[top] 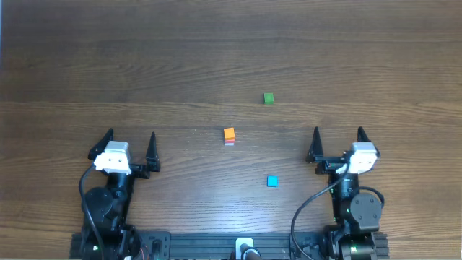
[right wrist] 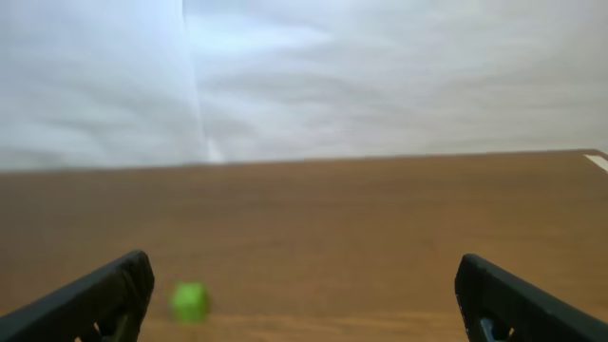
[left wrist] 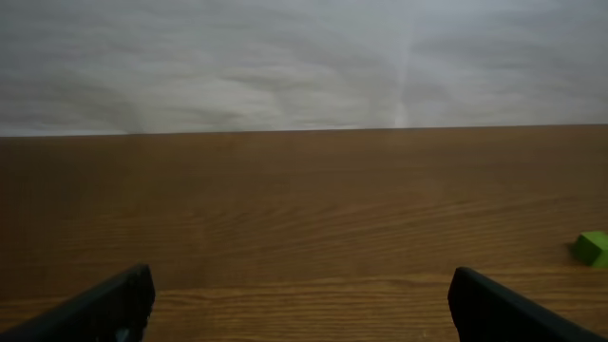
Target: Stack Cubes
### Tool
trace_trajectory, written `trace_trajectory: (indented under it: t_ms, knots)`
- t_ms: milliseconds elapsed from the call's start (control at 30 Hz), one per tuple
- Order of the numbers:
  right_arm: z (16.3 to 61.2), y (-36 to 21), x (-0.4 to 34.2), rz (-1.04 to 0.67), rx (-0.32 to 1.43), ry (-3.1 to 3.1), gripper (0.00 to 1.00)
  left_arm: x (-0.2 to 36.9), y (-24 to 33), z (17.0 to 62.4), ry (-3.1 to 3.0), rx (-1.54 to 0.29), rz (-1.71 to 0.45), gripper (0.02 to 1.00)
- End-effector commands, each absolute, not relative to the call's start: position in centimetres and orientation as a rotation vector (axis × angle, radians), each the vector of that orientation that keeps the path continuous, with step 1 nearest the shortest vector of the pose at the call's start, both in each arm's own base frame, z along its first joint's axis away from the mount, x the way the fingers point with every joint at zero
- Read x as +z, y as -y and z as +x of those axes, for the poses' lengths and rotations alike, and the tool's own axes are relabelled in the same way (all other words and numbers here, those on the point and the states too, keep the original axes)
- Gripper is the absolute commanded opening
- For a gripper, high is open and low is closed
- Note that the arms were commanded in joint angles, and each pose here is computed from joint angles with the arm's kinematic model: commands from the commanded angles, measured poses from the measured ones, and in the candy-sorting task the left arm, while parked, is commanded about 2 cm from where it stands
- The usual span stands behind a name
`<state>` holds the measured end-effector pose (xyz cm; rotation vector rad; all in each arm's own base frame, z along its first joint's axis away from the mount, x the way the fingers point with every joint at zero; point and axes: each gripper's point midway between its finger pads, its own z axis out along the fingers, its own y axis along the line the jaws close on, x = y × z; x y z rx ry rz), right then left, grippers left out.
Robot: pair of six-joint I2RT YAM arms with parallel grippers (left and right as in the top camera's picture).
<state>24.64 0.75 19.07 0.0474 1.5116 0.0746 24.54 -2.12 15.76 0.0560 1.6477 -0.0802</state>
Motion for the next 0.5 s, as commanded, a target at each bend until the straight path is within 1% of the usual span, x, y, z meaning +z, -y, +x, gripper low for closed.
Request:
trace_trajectory:
  t_ms: [33,167,300,400,500]
  knots:
    - [24.4,-2.8,21.8,0.004,0.235,-1.452,0.993,15.7,2.2,24.5,-1.645,-0.077,0.074,0.998]
    - [25.1,-3.8,24.4,-0.04,0.277,-1.485,0.991,15.7,2.2,24.5,-1.645,-0.076,0.074,0.998]
    - [27.2,-4.9,26.4,-0.075,0.32,-1.582,0.993,15.7,2.2,24.5,-1.645,-0.077,0.074,0.998]
    - [29.6,-5.8,27.2,-0.097,0.364,-1.705,0.993,15.7,2.2,24.5,-1.645,-0.077,0.074,1.0]
    - [31.9,-6.6,27.0,-0.102,0.405,-1.862,0.991,15.7,2.2,24.5,-1.645,-0.077,0.074,0.998]
